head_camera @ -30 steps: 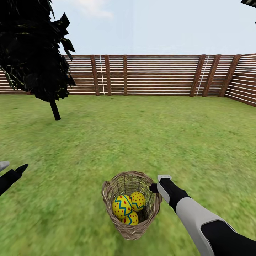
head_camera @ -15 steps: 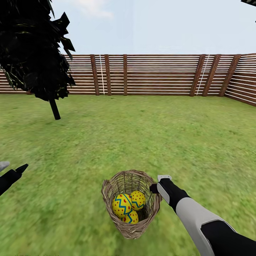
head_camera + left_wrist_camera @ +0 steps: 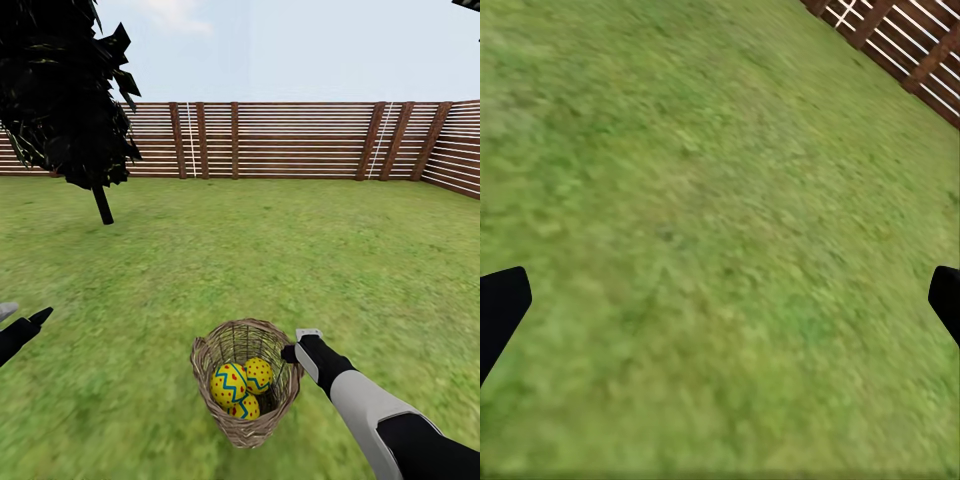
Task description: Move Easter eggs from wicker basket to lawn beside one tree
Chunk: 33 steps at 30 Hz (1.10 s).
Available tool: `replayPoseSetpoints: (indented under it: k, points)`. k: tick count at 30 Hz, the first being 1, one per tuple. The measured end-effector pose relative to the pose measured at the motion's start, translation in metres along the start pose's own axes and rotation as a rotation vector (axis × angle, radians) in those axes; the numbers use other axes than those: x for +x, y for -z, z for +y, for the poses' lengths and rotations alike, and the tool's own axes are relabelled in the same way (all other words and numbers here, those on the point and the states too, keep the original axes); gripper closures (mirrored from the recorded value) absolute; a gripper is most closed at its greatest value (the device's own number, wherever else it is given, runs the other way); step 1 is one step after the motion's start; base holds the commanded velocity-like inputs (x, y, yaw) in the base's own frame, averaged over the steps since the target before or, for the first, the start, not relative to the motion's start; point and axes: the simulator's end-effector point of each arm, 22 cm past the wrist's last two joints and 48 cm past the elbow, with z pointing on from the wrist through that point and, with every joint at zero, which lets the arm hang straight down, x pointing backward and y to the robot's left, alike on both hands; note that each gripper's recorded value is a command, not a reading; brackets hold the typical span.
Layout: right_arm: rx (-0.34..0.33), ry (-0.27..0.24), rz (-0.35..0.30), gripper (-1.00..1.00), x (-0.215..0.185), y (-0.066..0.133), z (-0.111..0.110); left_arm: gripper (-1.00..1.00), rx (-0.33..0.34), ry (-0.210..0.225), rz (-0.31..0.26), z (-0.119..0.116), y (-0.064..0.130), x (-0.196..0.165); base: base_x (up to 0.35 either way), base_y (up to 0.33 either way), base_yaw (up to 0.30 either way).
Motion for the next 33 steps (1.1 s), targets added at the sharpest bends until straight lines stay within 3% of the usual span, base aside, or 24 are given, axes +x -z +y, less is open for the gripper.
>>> replayPoseSetpoints:
  k: [9,12,24,29,30,33]
  points:
    - [0.013,0.025,-0.004,1.0,-0.001,0.001,-0.003,-1.0,0.003,0.0,0.0,-0.001,0.0,0.0,0.0,0.0,0.0]
    - [-0.005,-0.001,0.001,1.0,-0.001,0.002,0.002,-1.0,0.003,0.0,0.0,-0.002,0.0,-0.002,0.0,0.0,0.0]
    - [-0.006,-0.001,-0.004,1.0,-0.018,0.019,0.0,-1.0,-0.002,-0.001,0.0,-0.014,0.003,-0.021,0.0,0.0,0.0]
    - [-0.082,0.014,-0.068,1.0,-0.035,0.023,0.019,-1.0,-0.005,-0.001,0.001,-0.014,0.003,-0.022,0.0,0.0,0.0]
    - [-0.091,-0.003,-0.07,1.0,-0.038,0.025,0.02,-1.0,-0.006,-0.001,0.001,-0.015,0.003,-0.024,0.0,0.0,0.0]
    - [-0.082,0.017,-0.069,1.0,-0.041,0.03,0.018,-1.0,-0.038,-0.062,-0.019,-0.012,0.004,-0.035,0.0,0.0,0.0]
